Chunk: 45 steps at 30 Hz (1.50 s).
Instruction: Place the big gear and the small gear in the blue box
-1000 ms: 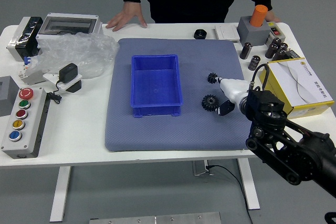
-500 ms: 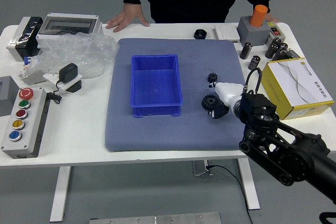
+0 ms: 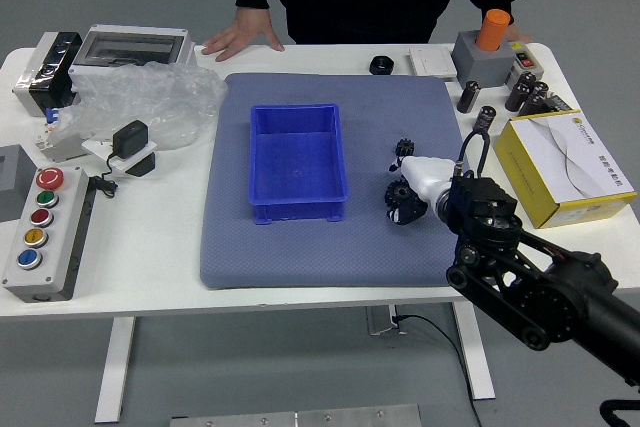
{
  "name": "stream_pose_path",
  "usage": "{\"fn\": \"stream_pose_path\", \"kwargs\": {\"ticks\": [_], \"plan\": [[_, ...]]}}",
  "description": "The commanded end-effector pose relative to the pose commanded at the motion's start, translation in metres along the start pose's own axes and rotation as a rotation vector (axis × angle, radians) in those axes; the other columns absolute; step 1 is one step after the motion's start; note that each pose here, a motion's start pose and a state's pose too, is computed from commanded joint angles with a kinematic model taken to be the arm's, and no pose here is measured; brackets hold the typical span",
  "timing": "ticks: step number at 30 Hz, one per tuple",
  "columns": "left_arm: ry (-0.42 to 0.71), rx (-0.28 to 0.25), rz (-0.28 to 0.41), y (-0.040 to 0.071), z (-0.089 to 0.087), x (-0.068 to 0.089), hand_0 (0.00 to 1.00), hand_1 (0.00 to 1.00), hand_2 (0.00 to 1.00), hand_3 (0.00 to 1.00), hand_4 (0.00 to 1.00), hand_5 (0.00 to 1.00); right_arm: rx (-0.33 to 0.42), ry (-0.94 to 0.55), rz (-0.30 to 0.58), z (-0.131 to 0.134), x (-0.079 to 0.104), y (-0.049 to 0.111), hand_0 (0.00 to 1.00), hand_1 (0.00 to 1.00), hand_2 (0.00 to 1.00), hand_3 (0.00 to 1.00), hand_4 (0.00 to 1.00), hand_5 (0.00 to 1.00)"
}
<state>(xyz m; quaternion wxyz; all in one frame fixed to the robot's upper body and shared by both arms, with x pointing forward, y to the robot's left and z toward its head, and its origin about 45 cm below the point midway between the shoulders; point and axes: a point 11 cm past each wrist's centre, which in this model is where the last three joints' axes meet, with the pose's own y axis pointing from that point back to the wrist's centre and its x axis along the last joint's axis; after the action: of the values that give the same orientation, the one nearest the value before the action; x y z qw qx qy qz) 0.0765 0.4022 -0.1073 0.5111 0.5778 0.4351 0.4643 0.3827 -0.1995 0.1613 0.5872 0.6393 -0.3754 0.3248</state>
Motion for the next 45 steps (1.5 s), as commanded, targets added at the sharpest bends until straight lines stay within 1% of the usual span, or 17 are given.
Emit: {"fn": "stream_pose_path", "kwargs": {"ticks": [3, 4, 9, 10, 15, 16, 21, 22, 27, 28, 33, 34, 45], "plan": [[0.0, 0.0, -0.001, 0.0, 0.0, 0.0, 0.816, 0.806, 0.816, 0.841, 0.632, 0.28, -0.003, -0.007, -0.006, 0.001, -0.002, -0.001, 0.779, 0.715, 0.779, 0.823, 0.761, 0.287], [0.0, -0.001, -0.001, 0.0, 0.0, -0.001, 0.816, 0.805, 0.817, 0.841, 0.631, 0.28, -0.005, -0.009, -0.009, 0.002, -0.003, -0.001, 0.777, 0.71, 0.76, 0.792, 0.737, 0.332], [0.001, -0.001, -0.002, 0.0, 0.0, -0.001, 0.816, 0.805, 0.817, 0.841, 0.631, 0.28, -0.011, -0.014, -0.013, 0.004, -0.005, -0.002, 0.777, 0.71, 0.76, 0.792, 0.737, 0.332], [0.001, 0.0, -0.002, 0.0, 0.0, -0.001, 0.816, 0.806, 0.817, 0.841, 0.631, 0.28, -0.012, -0.014, -0.012, 0.004, -0.005, -0.002, 0.719, 0.647, 0.71, 0.717, 0.639, 0.388], [0.001, -0.001, -0.003, 0.0, 0.0, -0.001, 0.816, 0.806, 0.817, 0.841, 0.631, 0.28, -0.016, -0.013, -0.003, 0.005, -0.005, -0.003, 0.719, 0.647, 0.71, 0.717, 0.639, 0.388], [0.002, -0.001, -0.003, 0.0, 0.0, -0.001, 0.816, 0.806, 0.817, 0.841, 0.63, 0.281, -0.016, -0.013, 0.0, 0.005, -0.005, -0.003, 0.681, 0.597, 0.646, 0.696, 0.589, 0.389], [0.002, 0.0, -0.004, 0.0, 0.0, -0.002, 0.816, 0.806, 0.817, 0.841, 0.63, 0.281, -0.018, -0.01, 0.015, 0.005, -0.005, -0.003, 0.681, 0.597, 0.646, 0.696, 0.589, 0.389], [0.002, 0.0, -0.004, 0.0, 0.0, -0.002, 0.816, 0.806, 0.816, 0.84, 0.63, 0.281, -0.018, -0.009, 0.018, 0.005, -0.004, -0.003, 0.654, 0.572, 0.62, 0.684, 0.549, 0.364], [0.002, 0.0, -0.003, 0.0, 0.0, -0.002, 0.816, 0.806, 0.816, 0.84, 0.63, 0.281, -0.02, -0.002, 0.026, 0.005, -0.004, -0.003, 0.654, 0.572, 0.62, 0.684, 0.549, 0.364], [0.002, -0.001, -0.004, 0.0, 0.0, -0.002, 0.816, 0.805, 0.817, 0.841, 0.63, 0.281, -0.021, 0.0, 0.027, 0.005, -0.005, -0.003, 0.666, 0.56, 0.61, 0.677, 0.531, 0.291], [0.002, -0.001, -0.004, 0.0, 0.0, -0.002, 0.816, 0.805, 0.817, 0.841, 0.63, 0.281, -0.023, 0.007, 0.032, 0.006, -0.005, -0.003, 0.666, 0.56, 0.61, 0.677, 0.531, 0.291], [0.002, 0.0, -0.004, 0.0, 0.0, -0.002, 0.816, 0.805, 0.815, 0.841, 0.629, 0.28, -0.023, 0.009, 0.035, 0.006, -0.004, -0.003, 0.678, 0.556, 0.595, 0.671, 0.546, 0.229], [0.004, -0.001, -0.003, 0.0, 0.0, -0.001, 0.816, 0.805, 0.815, 0.841, 0.629, 0.28, -0.022, 0.01, 0.081, 0.007, 0.012, -0.001, 0.679, 0.552, 0.591, 0.669, 0.554, 0.214]]}}
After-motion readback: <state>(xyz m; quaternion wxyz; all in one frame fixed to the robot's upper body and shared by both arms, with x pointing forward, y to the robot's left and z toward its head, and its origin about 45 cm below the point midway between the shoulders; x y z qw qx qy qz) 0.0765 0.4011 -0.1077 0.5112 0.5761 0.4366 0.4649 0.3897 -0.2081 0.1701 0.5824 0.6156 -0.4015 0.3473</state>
